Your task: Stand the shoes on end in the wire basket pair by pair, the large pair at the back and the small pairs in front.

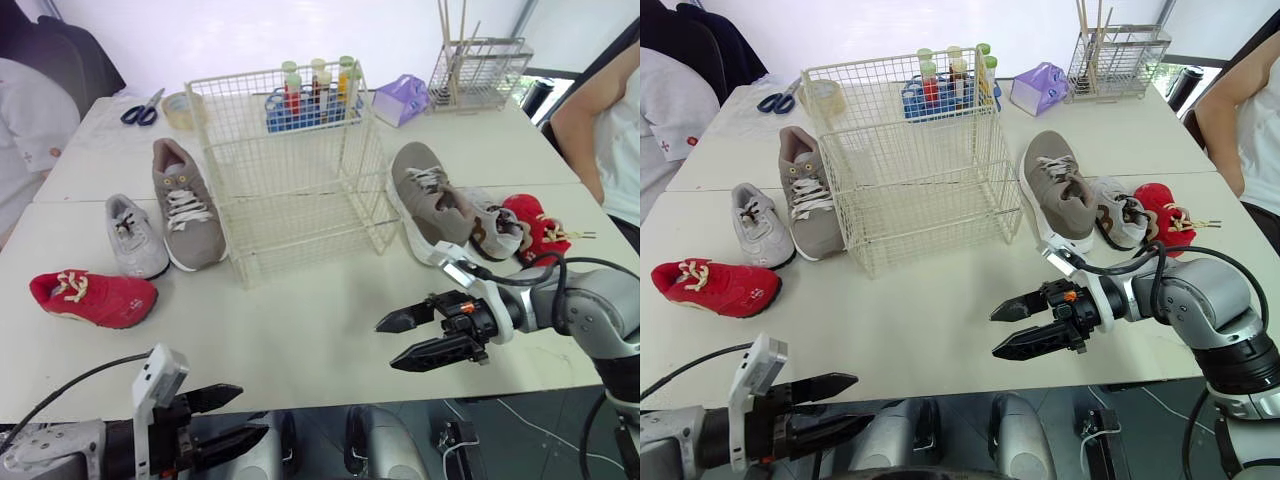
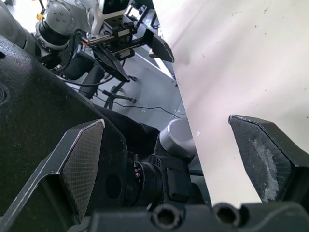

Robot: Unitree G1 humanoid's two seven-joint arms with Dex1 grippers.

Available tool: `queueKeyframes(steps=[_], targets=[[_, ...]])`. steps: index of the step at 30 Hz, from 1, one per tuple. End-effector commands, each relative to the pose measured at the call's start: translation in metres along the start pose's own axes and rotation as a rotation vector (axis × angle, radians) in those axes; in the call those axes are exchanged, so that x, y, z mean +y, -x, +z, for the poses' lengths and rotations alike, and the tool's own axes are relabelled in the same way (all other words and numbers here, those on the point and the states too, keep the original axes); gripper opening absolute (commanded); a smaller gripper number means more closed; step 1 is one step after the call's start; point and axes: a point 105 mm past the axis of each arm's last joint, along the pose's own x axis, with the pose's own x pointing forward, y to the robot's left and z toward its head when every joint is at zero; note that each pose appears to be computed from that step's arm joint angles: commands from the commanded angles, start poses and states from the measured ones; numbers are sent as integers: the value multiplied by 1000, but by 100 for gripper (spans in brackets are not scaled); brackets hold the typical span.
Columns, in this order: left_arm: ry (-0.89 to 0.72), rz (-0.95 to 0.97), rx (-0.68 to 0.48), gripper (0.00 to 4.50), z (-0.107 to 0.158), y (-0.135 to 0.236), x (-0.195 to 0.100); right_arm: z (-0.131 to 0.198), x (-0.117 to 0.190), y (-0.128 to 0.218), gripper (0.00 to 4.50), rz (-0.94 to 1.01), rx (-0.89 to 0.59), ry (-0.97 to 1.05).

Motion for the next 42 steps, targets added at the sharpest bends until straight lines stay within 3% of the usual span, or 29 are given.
queueKeyframes(steps=[1,19,27,29,33,37,42], targets=[[-28,-19,-6,448,1,0,-3,4,6,-3,450,26,6,46],[-33,-63,-49,448,27,-3,-12,9,2,-4,450,19,-16,48],[-109,43,-21,448,48,13,7,17,7,12,450,-88,68,180],[-164,60,12,448,57,23,9,34,20,22,450,-107,85,264],[-321,88,19,448,107,58,2,90,43,49,450,-179,76,490],[-459,57,-11,448,146,67,-18,139,33,61,450,-298,107,734],[-503,8,-40,448,153,59,-35,151,7,54,450,-273,258,846]])
